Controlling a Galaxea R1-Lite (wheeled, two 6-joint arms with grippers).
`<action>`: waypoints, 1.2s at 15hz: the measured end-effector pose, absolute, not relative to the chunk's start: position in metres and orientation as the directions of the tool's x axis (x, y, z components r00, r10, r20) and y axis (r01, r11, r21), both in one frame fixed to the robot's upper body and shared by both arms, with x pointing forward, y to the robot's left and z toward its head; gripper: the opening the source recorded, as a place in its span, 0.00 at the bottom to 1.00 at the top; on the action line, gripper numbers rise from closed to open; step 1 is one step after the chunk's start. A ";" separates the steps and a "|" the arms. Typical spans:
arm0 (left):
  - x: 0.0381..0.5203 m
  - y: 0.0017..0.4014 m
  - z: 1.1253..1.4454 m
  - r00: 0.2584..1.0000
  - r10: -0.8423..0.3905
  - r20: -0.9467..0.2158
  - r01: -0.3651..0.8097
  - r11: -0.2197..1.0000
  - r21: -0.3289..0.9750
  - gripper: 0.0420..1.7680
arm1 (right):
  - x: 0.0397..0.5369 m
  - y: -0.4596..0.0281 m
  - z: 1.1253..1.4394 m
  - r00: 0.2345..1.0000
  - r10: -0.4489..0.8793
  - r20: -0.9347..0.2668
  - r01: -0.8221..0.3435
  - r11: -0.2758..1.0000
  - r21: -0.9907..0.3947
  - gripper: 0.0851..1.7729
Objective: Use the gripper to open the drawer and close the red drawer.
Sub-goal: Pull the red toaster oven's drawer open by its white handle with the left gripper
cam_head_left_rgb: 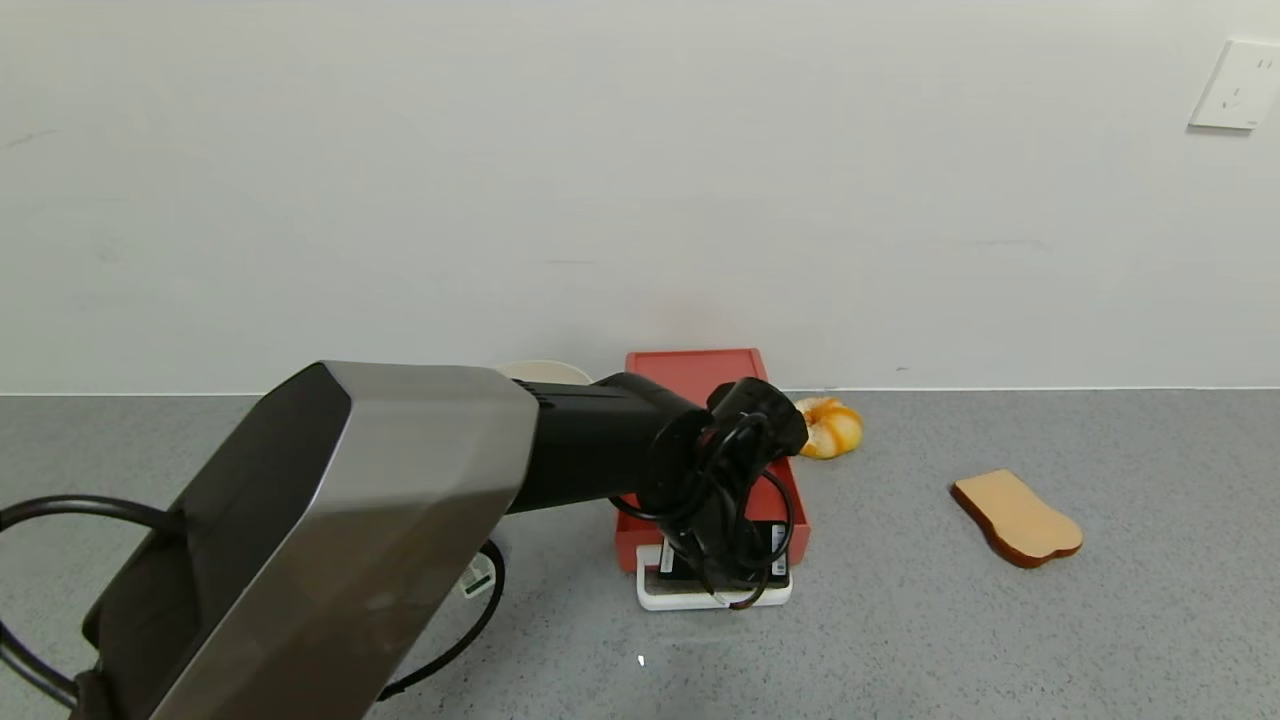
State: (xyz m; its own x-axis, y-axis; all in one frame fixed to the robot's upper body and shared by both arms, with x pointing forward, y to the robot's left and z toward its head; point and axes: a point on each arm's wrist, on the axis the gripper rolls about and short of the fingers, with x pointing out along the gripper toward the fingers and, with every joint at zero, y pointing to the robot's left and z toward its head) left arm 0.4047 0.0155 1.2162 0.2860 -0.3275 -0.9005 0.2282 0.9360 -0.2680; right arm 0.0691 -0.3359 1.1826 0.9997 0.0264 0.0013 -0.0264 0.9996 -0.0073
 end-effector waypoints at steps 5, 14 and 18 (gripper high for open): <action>0.391 0.012 1.213 0.264 -0.317 -0.911 0.222 0.939 -0.262 0.04 | 0.069 -0.336 1.183 1.000 0.026 0.001 -0.026 1.000 -0.007 0.96; 0.374 0.007 1.213 0.231 -0.308 -0.923 0.216 0.941 -0.260 0.04 | 0.069 -0.336 1.183 1.000 0.025 0.002 -0.025 1.000 -0.007 0.96; 0.370 0.008 1.213 0.214 -0.283 -0.935 0.214 0.947 -0.238 0.04 | 0.069 -0.336 1.183 1.000 0.026 0.001 -0.026 1.000 -0.007 0.96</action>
State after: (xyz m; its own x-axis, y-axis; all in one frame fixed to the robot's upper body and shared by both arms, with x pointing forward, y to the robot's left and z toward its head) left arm 0.3696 0.0080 1.2135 0.2139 -0.2833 -0.9349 0.2138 0.9474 -0.2381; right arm 0.0691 -0.3359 1.1826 0.9997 0.0255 0.0013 -0.0255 0.9996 -0.0073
